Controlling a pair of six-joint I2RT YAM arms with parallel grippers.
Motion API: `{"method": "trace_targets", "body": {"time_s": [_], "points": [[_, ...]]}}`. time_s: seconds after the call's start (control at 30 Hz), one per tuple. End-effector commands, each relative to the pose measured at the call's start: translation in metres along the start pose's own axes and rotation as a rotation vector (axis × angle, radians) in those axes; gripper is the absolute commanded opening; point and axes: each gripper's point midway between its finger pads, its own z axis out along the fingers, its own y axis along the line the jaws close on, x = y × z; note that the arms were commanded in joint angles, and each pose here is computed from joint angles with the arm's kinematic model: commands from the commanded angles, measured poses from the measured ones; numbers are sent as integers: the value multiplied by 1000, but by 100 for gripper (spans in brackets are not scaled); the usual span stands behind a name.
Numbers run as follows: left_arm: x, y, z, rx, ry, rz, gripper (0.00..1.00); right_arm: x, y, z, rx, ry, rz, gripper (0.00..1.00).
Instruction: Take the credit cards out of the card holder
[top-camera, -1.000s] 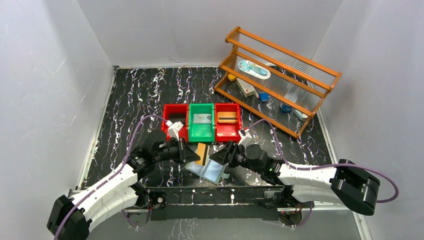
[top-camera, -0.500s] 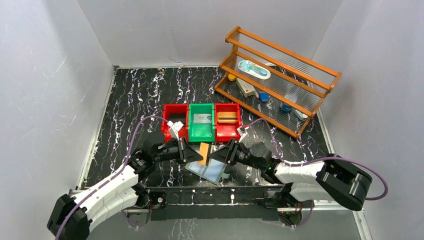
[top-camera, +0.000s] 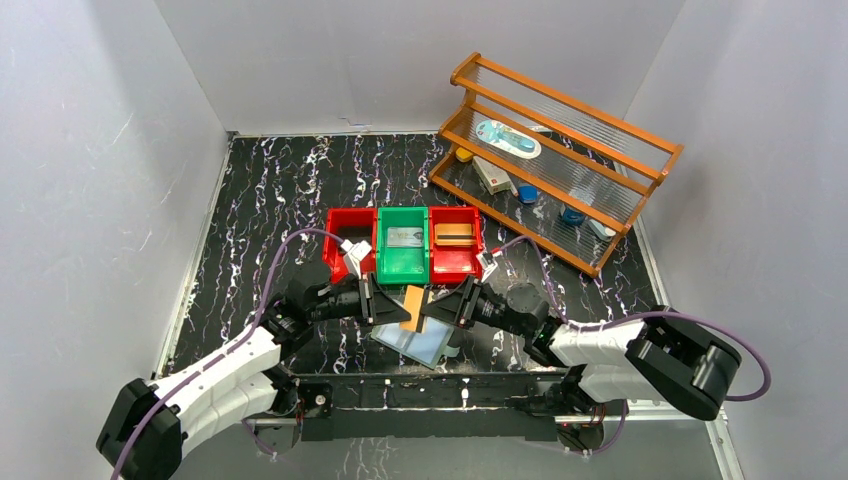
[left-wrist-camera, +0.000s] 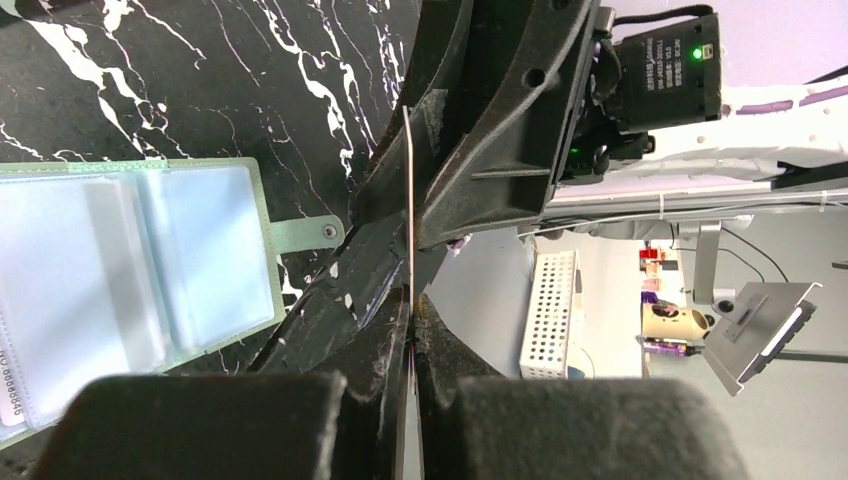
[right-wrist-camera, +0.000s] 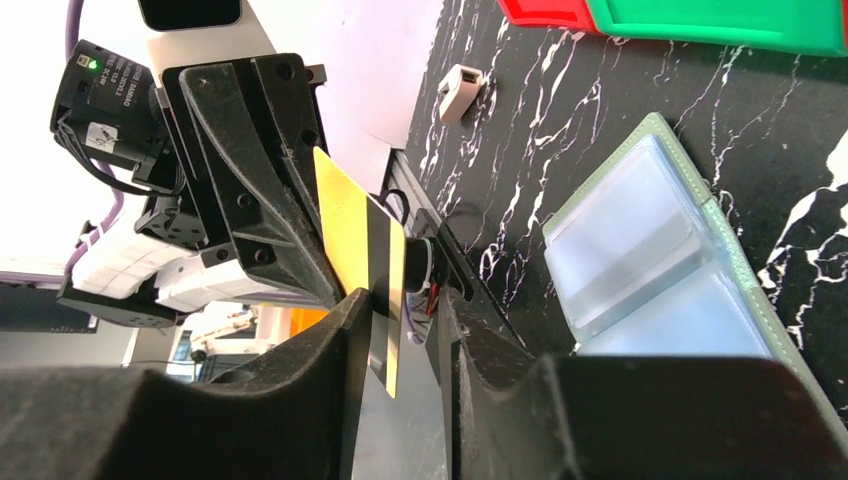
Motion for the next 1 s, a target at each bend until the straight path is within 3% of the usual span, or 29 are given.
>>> {"method": "trace_targets", "body": {"time_s": [0.0,0.3,0.43,0.73,0.83,0.97], "points": [[2,-18,-4,75,25,33,0,-4,29,-1,-136,5,-19,37],[5,-20,-4,102,25,16,0,-2,44,-9,-227,23,-26,20],[7,-14,-5,62,40,25,9,-3,42,-11,-225,15,-23,10],[-15,13,-19,-219,-19,145,72,-10,23,-9,-100,-23,-56,3],[-32,25,-34,-377,-70,205,84,-19,13,-10,-19,-65,-94,2],[-62,37,-67,-581,-185,328,91,-39,-8,-17,148,-155,-165,3]]}}
